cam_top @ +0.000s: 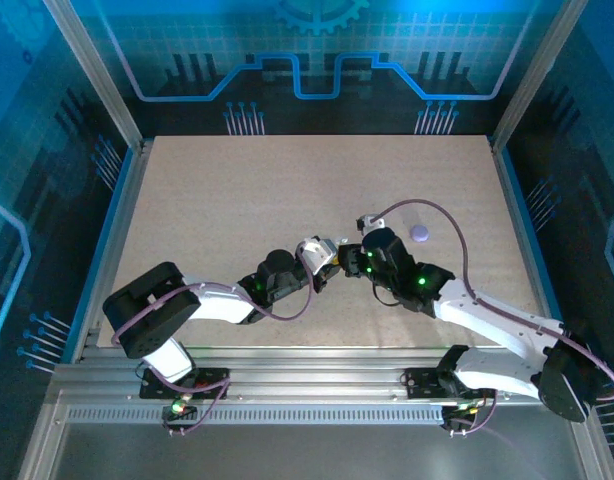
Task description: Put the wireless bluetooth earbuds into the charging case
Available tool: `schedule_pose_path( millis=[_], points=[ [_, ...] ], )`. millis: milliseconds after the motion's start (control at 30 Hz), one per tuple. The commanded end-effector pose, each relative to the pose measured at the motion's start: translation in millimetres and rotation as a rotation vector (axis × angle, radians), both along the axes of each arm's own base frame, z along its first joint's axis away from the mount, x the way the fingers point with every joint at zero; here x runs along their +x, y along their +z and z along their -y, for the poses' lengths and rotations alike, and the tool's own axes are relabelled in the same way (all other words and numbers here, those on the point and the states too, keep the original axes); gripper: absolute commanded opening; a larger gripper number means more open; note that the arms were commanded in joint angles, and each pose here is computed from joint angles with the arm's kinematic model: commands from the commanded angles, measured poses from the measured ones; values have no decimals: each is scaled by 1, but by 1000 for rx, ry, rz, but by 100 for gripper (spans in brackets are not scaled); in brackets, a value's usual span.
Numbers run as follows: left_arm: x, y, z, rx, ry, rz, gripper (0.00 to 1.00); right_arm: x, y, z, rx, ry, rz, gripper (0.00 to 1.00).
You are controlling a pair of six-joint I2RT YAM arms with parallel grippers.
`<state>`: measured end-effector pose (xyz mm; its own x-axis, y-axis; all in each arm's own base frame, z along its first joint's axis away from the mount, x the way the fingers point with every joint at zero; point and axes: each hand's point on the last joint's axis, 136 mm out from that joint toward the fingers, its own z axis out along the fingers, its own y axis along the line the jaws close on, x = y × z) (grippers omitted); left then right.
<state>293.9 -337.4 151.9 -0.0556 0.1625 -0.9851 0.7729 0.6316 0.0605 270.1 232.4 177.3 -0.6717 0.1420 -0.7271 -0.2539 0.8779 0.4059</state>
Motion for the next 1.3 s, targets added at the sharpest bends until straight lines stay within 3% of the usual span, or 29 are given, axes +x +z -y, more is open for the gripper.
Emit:
schedule_pose_path(
  millis=[0, 633, 833, 1267],
  points=[
    [7, 35, 4, -83, 16, 66, 10, -6, -2, -8, 10, 21, -35, 21],
    [6, 33, 3, -79, 18, 57, 10, -5, 24, -17, 96, 57, 24, 37],
    [5, 32, 2, -76, 21, 51, 10, -6, 41, -15, 131, 69, 71, 46],
    [4, 34, 0, -76, 22, 53, 10, -4, 64, -10, 205, 96, 111, 47]
  ],
)
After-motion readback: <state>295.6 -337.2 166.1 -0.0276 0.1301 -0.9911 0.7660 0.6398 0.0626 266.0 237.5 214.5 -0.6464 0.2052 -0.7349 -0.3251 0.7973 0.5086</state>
